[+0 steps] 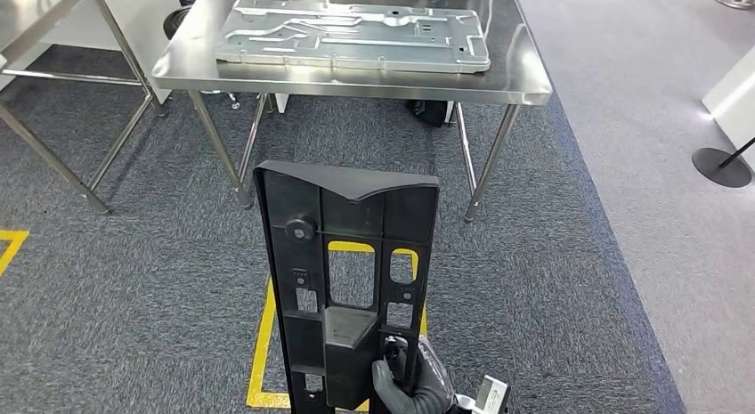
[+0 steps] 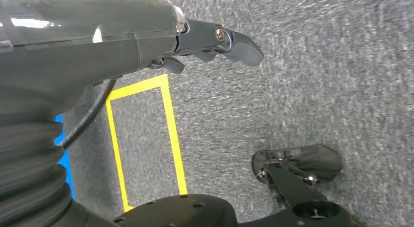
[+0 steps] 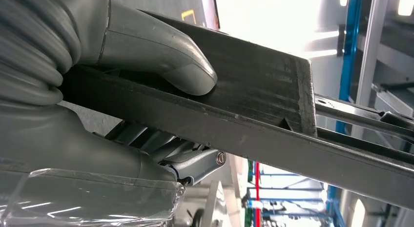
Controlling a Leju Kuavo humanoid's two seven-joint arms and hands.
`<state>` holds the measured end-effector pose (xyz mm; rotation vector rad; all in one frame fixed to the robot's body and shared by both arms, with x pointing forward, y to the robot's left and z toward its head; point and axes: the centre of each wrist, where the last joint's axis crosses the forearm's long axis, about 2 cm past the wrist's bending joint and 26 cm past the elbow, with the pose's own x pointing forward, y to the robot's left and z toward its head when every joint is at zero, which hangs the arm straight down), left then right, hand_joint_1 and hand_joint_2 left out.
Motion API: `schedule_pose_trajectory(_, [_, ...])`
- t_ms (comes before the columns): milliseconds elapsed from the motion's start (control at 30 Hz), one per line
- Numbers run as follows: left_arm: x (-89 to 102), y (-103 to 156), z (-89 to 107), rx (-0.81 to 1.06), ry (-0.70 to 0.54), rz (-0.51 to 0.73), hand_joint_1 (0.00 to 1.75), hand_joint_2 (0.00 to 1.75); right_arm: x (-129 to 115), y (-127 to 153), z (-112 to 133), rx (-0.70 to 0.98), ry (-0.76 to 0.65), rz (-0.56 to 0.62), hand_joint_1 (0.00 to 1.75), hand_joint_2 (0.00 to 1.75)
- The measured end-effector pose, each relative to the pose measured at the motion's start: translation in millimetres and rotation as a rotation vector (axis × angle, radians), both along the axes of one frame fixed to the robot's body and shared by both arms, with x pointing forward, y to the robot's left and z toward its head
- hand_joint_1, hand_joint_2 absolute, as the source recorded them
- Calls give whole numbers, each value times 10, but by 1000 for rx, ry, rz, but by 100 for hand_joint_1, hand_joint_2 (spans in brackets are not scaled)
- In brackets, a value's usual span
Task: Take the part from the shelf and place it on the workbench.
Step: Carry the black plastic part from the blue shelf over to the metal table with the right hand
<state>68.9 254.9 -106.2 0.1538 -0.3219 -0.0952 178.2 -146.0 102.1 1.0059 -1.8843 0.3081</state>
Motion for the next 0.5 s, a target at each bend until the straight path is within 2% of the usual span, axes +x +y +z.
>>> schedule_pose_trajectory(500, [48,-11,9,2,-22,1,0,175,-5,3,9,-9,-6,-28,171,175])
